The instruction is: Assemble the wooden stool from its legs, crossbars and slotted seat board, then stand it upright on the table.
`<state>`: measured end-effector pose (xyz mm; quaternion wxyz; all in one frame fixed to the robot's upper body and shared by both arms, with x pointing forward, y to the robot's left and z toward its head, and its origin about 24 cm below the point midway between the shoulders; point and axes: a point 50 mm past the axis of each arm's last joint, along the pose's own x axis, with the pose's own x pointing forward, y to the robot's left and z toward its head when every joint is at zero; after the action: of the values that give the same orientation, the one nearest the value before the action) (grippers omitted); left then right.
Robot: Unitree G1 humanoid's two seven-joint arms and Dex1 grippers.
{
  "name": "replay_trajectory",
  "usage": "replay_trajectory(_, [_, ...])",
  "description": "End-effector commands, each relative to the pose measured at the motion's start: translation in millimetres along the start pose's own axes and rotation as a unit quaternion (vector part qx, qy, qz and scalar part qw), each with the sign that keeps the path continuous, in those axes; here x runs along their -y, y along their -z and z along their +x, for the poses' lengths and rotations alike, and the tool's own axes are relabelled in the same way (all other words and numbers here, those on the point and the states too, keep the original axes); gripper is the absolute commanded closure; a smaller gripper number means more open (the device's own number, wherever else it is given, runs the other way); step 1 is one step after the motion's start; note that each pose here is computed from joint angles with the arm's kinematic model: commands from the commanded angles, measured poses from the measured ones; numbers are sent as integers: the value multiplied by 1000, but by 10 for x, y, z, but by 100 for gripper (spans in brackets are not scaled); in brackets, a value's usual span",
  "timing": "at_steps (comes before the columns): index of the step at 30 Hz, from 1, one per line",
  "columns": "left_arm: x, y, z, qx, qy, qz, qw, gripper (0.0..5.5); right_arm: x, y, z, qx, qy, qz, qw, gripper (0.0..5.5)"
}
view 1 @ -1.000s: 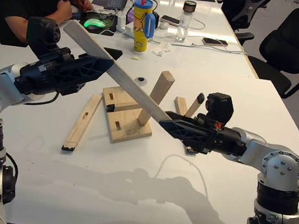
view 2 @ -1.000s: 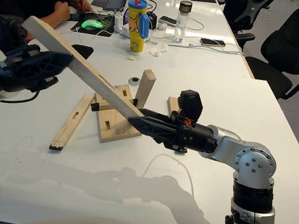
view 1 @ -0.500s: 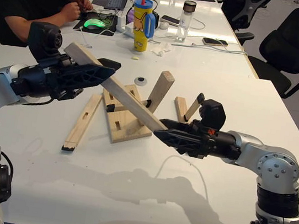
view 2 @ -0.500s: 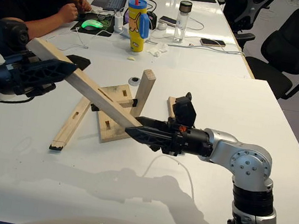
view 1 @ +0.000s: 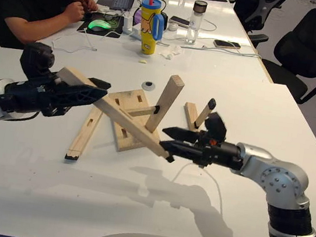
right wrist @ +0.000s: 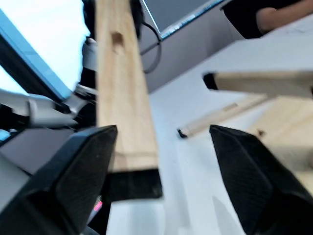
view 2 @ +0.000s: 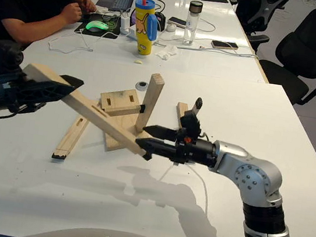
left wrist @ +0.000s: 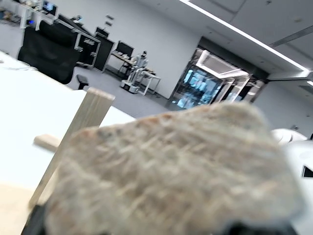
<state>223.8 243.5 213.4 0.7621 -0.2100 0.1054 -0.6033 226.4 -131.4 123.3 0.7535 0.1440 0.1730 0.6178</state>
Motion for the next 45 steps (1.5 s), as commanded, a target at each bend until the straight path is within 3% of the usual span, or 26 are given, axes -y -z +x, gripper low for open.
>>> replay_trajectory(1, [-20, -30, -233, -34, -72, 31, 996, 339, 117, 267, 95, -59, 66, -73, 993, 162])
replay_trajectory(11, [-330, -28, -210, -110, -165, 147, 969, 339, 427, 515, 611, -124, 155, -264, 944, 162])
replay_trajectory(18, [-421, 45, -124, -135, -163, 180, 961, 339, 505, 523, 819, -132, 138, -305, 933, 162])
replay_trajectory(25, [-470, 6, -99, -180, -172, 227, 942, 339, 594, 722, 854, -207, 130, -271, 931, 162])
replay_trajectory(34, [-481, -261, 135, -293, -91, 274, 911, 342, 661, 945, 760, -307, 124, -193, 924, 162])
replay_trajectory(38, [-469, -82, 238, -334, -46, 250, 908, 342, 648, 1005, 760, -322, 122, -173, 923, 162])
replay_trajectory(45, [-540, 279, 253, -358, -57, 211, 908, 342, 641, 1048, 755, -329, 124, -170, 921, 162])
